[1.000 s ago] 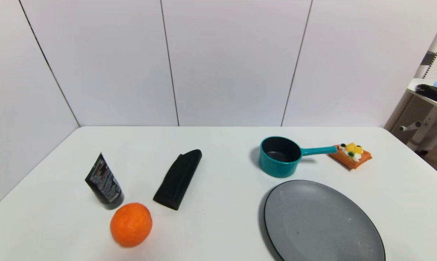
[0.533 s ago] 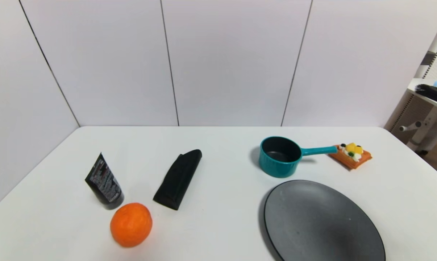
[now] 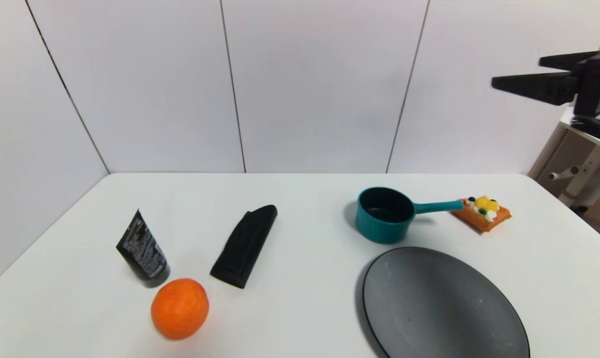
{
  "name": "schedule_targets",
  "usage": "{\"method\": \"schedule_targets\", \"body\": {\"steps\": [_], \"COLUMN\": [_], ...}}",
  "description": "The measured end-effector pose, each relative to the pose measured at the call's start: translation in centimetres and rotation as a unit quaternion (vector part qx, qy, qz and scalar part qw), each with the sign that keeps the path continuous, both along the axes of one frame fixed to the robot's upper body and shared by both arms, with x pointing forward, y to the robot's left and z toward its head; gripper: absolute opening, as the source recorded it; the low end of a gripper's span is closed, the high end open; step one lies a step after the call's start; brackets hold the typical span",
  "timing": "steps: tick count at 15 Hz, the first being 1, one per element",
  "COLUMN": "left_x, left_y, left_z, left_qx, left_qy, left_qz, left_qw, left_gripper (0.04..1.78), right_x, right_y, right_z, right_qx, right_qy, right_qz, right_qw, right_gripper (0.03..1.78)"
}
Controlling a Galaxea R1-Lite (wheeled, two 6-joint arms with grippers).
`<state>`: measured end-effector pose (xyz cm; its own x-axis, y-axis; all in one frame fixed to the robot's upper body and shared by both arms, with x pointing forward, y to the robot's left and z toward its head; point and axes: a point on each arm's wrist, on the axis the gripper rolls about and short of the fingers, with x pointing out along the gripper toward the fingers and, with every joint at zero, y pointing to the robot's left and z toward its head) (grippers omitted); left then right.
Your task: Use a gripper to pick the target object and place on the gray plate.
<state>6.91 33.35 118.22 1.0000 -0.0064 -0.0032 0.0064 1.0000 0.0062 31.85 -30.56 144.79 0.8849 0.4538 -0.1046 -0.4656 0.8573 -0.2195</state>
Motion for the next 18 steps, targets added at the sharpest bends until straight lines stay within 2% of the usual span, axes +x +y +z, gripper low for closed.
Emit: {"method": "schedule_targets", "body": {"steps": [1,3,6,8,12,14,16,18], "left_x": [0.0,0.0,0.0,0.0,0.0,0.0,0.0,0.0], "left_y": [0.0,0.0,0.0,0.0,0.0,0.0,0.0,0.0], "left_z": [0.0,0.0,0.0,0.0,0.0,0.0,0.0,0.0], "left_qx": [0.000,0.000,0.000,0.000,0.000,0.000,0.000,0.000], "left_qy": [0.000,0.000,0.000,0.000,0.000,0.000,0.000,0.000], "left_qz": [0.000,0.000,0.000,0.000,0.000,0.000,0.000,0.000], "left_qw": [1.000,1.000,1.000,1.000,1.000,1.000,1.000,1.000], "left_gripper": [1.69,1.69,1.69,1.69,1.69,1.69,1.69,1.69], "right_x": [1.4,3.9,6.9,8.3,9.5,9.7,10.0,10.4], "right_y": [0.4,1.5,3.6,5.3,8.0,8.7,8.8,8.7], "right_z": [-0.7,-2.5,-5.8,-7.9,-11.9,-13.4,-14.6,-15.7], "right_qx": [-0.021,-0.061,-0.107,-0.116,-0.123,-0.128,-0.141,-0.156], "right_qy": [0.003,0.007,0.023,0.049,0.109,0.141,0.164,0.181], "right_qz": [0.044,0.126,0.186,0.214,0.251,0.260,0.254,0.230], "right_qw": [0.9988,0.9901,0.9765,0.9688,0.9538,0.9465,0.9427,0.9433], "right_gripper": [1.69,1.69,1.69,1.69,1.69,1.69,1.69,1.69]}}
